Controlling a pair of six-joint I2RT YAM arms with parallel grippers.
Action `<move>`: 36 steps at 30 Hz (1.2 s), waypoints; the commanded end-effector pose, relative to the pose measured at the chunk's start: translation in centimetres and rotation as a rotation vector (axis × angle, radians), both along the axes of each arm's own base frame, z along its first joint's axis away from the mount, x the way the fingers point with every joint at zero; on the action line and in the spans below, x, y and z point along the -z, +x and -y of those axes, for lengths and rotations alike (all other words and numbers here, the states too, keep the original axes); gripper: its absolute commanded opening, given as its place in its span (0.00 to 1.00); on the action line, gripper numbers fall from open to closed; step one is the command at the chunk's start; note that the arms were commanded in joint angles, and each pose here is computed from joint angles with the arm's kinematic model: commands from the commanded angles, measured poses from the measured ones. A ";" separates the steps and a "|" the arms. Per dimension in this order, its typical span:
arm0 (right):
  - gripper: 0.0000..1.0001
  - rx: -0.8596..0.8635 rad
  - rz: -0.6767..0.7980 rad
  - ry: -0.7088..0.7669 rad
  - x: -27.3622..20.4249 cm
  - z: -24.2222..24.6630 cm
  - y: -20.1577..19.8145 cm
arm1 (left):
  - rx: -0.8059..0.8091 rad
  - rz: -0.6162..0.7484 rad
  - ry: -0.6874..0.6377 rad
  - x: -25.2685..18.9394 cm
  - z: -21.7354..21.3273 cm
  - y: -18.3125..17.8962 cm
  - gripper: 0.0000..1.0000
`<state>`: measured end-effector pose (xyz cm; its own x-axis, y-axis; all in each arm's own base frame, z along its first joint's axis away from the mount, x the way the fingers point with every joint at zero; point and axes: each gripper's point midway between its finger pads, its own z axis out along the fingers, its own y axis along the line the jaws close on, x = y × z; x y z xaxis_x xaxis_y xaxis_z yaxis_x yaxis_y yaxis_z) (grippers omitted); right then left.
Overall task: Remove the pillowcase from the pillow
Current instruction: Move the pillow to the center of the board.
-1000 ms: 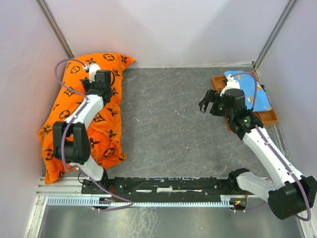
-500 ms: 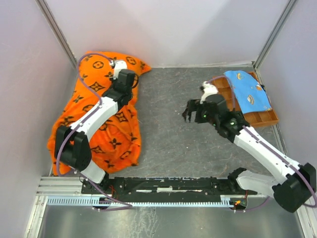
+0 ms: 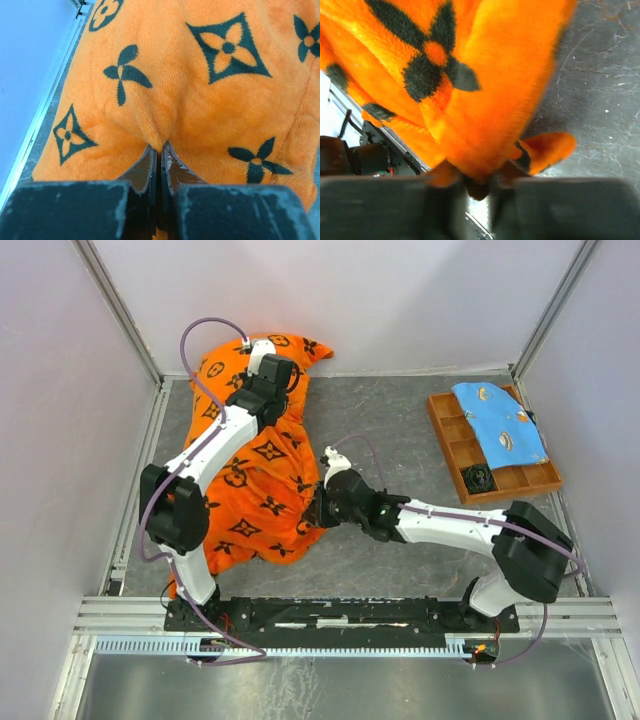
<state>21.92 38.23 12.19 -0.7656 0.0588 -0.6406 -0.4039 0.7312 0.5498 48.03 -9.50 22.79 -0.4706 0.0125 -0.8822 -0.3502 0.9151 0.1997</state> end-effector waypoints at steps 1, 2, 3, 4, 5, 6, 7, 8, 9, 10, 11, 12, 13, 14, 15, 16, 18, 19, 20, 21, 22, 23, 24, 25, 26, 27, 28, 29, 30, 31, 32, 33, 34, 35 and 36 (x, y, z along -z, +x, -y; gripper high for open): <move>0.02 0.098 0.092 0.075 -5.7 1.7 2.8 | -0.071 0.118 0.006 -5.3 -1.8 1.4 0.03; 0.01 0.121 0.097 0.057 -6.3 3.4 3.4 | -0.088 0.104 0.019 -5.6 -2.5 1.0 0.03; 0.01 0.145 0.092 0.039 -6.8 5.1 3.9 | -0.107 0.092 0.034 -6.2 -3.2 0.4 0.03; 0.01 0.164 0.088 0.037 -7.7 6.6 4.4 | -0.123 0.087 0.047 -7.0 -4.0 -0.2 0.03; 0.01 0.173 0.078 0.040 -8.7 8.0 4.8 | -0.129 0.084 0.057 -7.9 -4.5 -0.9 0.03; 0.01 0.171 0.070 0.043 -10.0 9.0 5.1 | -0.130 0.089 0.067 -9.1 -4.8 -1.5 0.03; 0.01 0.173 0.069 0.033 -11.3 10.0 5.5 | -0.127 0.090 0.073 -10.0 -5.1 -2.2 0.03; 0.01 0.171 0.078 0.015 -12.5 10.8 5.9 | -0.119 0.097 0.072 -11.0 -5.3 -2.7 0.03; 0.01 0.168 0.087 -0.013 -13.8 11.7 6.4 | -0.106 0.109 0.069 -12.2 -5.4 -3.2 0.03; 0.01 0.176 0.089 -0.045 -14.7 12.7 7.0 | -0.101 0.110 0.079 -13.0 -5.6 -3.6 0.03; 0.01 0.188 0.080 -0.049 -15.7 13.4 7.9 | -0.107 0.106 0.092 -13.9 -6.0 -4.2 0.03; 0.01 0.204 0.067 -0.039 -16.6 14.1 9.2 | -0.115 0.093 0.104 -14.5 -6.4 -4.7 0.03; 0.01 0.228 0.042 -0.022 -17.1 14.9 10.8 | -0.117 0.070 0.114 -14.5 -6.5 -5.1 0.03; 0.01 0.248 0.003 -0.003 -17.3 15.4 12.5 | -0.113 0.043 0.115 -14.1 -6.5 -5.4 0.03; 0.04 0.263 -0.033 0.013 -17.3 16.1 14.3 | -0.090 0.014 0.109 -13.3 -6.1 -5.5 0.03; 0.13 0.265 -0.050 0.039 -17.5 16.6 16.1 | -0.063 -0.021 0.101 -12.1 -5.7 -5.5 0.03; 0.44 0.240 -0.045 0.051 -17.4 16.7 18.6 | -0.023 -0.064 0.081 -9.5 -4.8 -5.3 0.08; 0.62 0.255 -0.040 0.019 -16.5 17.4 19.6 | -0.006 -0.079 0.073 -8.0 -4.5 -5.0 0.19; 0.76 0.294 -0.028 -0.037 -15.9 18.7 20.1 | 0.008 -0.090 0.066 -6.7 -4.1 -4.7 0.42; 0.86 0.353 -0.011 -0.108 -15.3 20.6 20.4 | 0.018 -0.103 0.055 -5.6 -3.7 -4.5 0.59; 0.92 0.415 0.011 -0.190 -14.8 22.8 20.4 | 0.026 -0.117 0.042 -4.8 -3.4 -4.3 0.66; 0.96 0.476 0.037 -0.276 -14.3 25.0 20.2 | 0.050 -0.136 0.024 -4.1 -2.8 -4.2 0.71; 0.98 0.537 0.051 -0.369 -13.6 27.3 20.0 | 0.071 -0.154 0.014 -3.6 -2.4 -4.1 0.73; 1.00 0.585 0.050 -0.451 -12.7 29.3 19.5 | 0.093 -0.169 0.002 -3.3 -2.0 -4.2 0.83; 1.00 0.622 0.036 -0.513 -11.7 31.1 19.1 | 0.122 -0.185 -0.012 -3.0 -1.5 -4.4 0.98; 0.99 0.627 0.001 -0.538 -10.4 32.0 18.7 | 0.160 -0.197 -0.035 -2.8 -0.8 -4.6 1.00; 0.98 0.611 -0.045 -0.518 -9.0 32.3 18.5 | 0.193 -0.208 -0.057 -2.6 -0.3 -4.9 0.99; 0.97 0.610 -0.087 -0.513 -7.4 32.7 18.4 | 0.229 -0.214 -0.080 -2.5 0.3 -5.2 0.99; 0.95 0.617 -0.119 -0.530 -6.1 33.3 18.4 | 0.277 -0.216 -0.106 -2.4 1.0 -5.6 0.99; 0.93 0.635 -0.138 -0.560 -5.1 33.9 18.4 | 0.327 -0.229 -0.123 -1.7 1.6 -6.1 0.99; 0.91 0.644 -0.154 -0.591 -4.1 34.4 18.6 | 0.372 -0.230 -0.135 -1.7 2.2 -6.5 0.99; 0.89 0.649 -0.166 -0.615 -3.3 34.8 18.8 | 0.401 -0.234 -0.145 -1.5 2.5 -6.9 0.99; 0.88 0.655 -0.176 -0.634 -2.5 35.1 19.1 | 0.421 -0.240 -0.141 -1.3 2.5 -7.3 0.99; 0.87 0.662 -0.189 -0.653 -1.8 35.5 19.4 | 0.422 -0.243 -0.133 -1.0 2.3 -7.6 0.99; 0.86 0.677 -0.196 -0.667 -1.3 36.1 19.8 | 0.415 -0.242 -0.124 -0.8 2.0 -7.9 0.99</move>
